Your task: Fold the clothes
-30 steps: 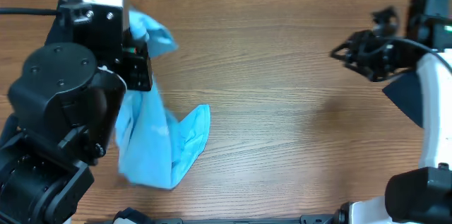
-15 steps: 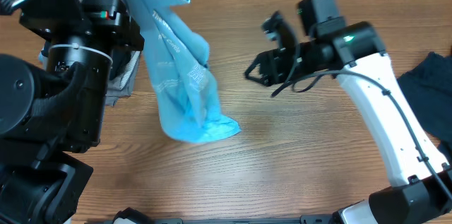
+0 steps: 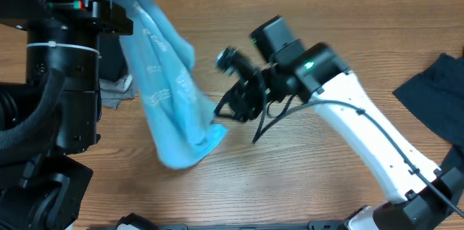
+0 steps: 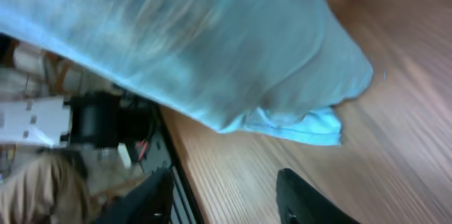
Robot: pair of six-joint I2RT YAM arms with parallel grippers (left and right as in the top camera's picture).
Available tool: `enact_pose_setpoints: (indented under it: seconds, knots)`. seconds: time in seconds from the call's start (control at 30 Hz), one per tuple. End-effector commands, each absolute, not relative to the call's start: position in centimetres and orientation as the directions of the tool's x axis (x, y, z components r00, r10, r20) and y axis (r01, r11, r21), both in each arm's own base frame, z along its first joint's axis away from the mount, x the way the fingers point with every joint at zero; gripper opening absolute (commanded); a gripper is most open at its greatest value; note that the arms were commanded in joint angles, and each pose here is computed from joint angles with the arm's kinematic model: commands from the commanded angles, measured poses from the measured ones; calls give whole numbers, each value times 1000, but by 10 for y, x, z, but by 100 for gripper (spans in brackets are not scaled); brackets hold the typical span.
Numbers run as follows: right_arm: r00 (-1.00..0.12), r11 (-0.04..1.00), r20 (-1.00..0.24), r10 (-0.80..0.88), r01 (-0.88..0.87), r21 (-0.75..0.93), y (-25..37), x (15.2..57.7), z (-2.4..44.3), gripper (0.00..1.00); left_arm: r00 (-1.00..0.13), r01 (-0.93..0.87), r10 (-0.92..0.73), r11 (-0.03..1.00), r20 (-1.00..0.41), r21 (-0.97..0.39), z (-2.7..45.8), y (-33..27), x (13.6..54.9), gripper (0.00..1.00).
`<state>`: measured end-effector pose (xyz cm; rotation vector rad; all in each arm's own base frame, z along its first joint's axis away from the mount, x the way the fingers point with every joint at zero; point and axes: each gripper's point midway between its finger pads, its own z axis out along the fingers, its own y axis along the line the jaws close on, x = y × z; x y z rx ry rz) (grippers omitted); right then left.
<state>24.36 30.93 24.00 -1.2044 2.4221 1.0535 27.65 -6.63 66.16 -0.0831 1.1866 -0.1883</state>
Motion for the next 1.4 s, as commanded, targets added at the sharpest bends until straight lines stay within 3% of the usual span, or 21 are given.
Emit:
enact_pose_setpoints:
  seconds: [0.0, 0.13, 0.3, 0.5, 0.6, 0.67, 0.73, 0.9, 0.97, 1.13, 1.2, 1.37]
  knots:
    - [-525, 271, -561, -640, -837, 476, 331, 217, 244, 56, 421, 76, -191, 982, -887, -176, 678, -54, 264, 7]
    - [-456, 203, -602, -655, -874, 441, 353, 203, 238, 65, 454, 81, -203, 979, -868, -187, 686, -52, 260, 8]
    - [-428, 179, -622, -655, -888, 423, 365, 195, 239, 64, 507, 74, -193, 981, -840, -180, 699, -49, 253, 10]
    - [-596, 448, -516, -616, -803, 393, 350, 220, 221, 59, 434, 56, -146, 989, -889, -135, 680, -55, 264, 15]
    - [-658, 565, -480, -579, -749, 345, 339, 234, 213, 69, 260, -9, -47, 999, -964, -51, 635, -59, 288, 29]
    - [-753, 730, -450, -480, -628, 272, 320, 256, 204, 70, 112, -29, 28, 999, -993, 25, 597, -63, 302, 45]
    - [-842, 866, -427, -328, -449, 220, 294, 278, 199, 75, -66, -11, 99, 995, -993, 100, 550, -70, 315, 52]
    - [-944, 960, -327, 47, -48, 276, 235, 314, 193, 75, -451, 96, 222, 975, -865, 200, 439, -91, 333, 66]
    - [-952, 945, -283, 119, 21, 327, 219, 324, 193, 75, -533, 163, 265, 964, -804, 210, 409, -103, 338, 98]
    - [-956, 889, -196, 216, 110, 444, 187, 342, 198, 71, -649, 315, 354, 931, -673, 186, 354, -132, 348, 100]
    - [-951, 885, -178, 254, 153, 440, 171, 345, 196, 71, -700, 325, 377, 924, -606, 200, 332, -131, 351, 91]
    - [-950, 892, -172, 262, 170, 420, 146, 348, 193, 71, -851, 364, 428, 898, -305, 245, 251, -123, 350, 90]
